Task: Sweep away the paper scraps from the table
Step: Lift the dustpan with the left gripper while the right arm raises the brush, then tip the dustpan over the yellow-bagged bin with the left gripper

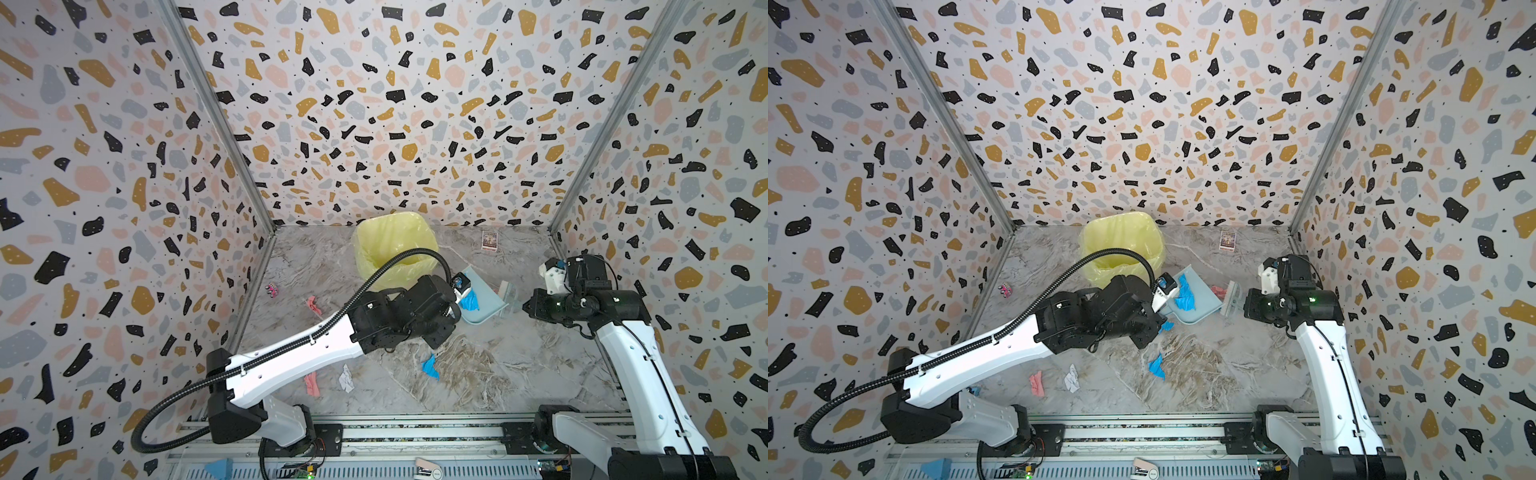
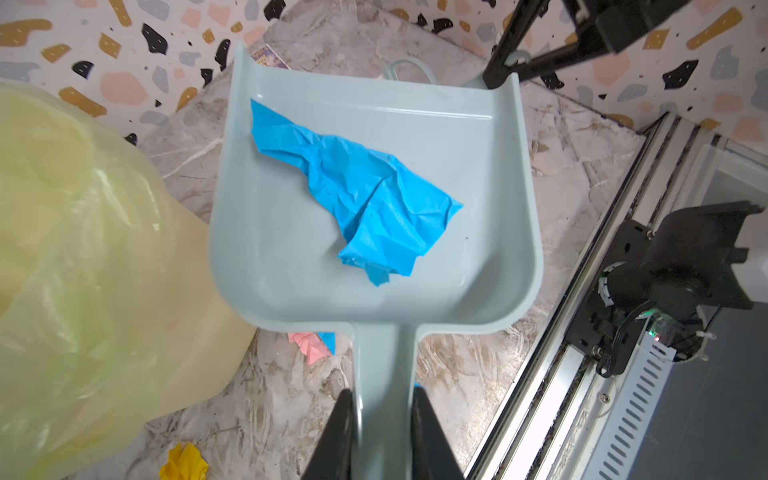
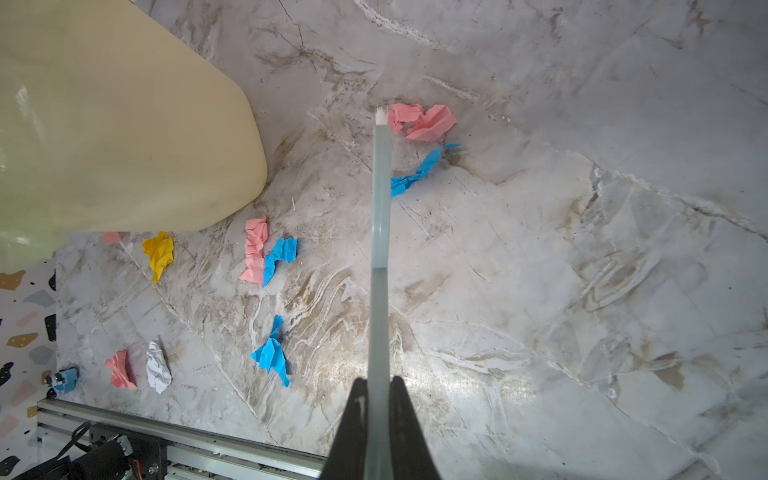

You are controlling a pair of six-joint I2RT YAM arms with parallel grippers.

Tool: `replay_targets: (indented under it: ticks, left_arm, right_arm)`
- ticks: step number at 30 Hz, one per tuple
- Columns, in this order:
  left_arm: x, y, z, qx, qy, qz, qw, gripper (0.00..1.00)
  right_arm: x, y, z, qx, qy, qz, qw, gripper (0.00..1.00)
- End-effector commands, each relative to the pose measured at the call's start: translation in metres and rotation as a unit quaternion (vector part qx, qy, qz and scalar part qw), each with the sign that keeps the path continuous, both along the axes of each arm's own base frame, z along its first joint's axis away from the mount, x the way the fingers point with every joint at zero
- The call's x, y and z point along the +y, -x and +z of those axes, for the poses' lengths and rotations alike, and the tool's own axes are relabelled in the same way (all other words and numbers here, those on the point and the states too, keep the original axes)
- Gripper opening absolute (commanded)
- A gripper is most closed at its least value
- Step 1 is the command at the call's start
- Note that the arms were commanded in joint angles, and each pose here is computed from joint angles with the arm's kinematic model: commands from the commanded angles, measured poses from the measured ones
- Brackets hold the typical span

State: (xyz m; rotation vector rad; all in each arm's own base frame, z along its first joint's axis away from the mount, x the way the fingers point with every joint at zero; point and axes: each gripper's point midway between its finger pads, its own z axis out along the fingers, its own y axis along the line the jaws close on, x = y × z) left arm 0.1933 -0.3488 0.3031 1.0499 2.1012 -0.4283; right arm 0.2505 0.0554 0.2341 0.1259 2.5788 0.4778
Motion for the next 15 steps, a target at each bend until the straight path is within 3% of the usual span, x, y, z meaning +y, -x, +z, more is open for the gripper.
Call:
replay_targets:
  ticks: [1, 8, 15]
  left_arm:
    - [0.012, -0.01, 0.02, -0.007, 0.003, 0.028, 1.0, 0.0]
    - [0.055, -0.048, 0.048, -0.025, -0.001, 0.105, 0.994, 0.0]
    - [0.117, -0.094, 0.062, -0.052, -0.017, 0.211, 0.976, 0.0]
  right_arm:
    - [0.003, -0.002, 0.008, -0.018, -0.01, 0.008, 1.0, 0.0]
    - [0.003, -0.002, 0.01, -0.022, -0.014, 0.006, 1.0, 0.0]
    - [0.007, -0.001, 0.006, -0.02, -0.032, 0.007, 0.999, 0.0]
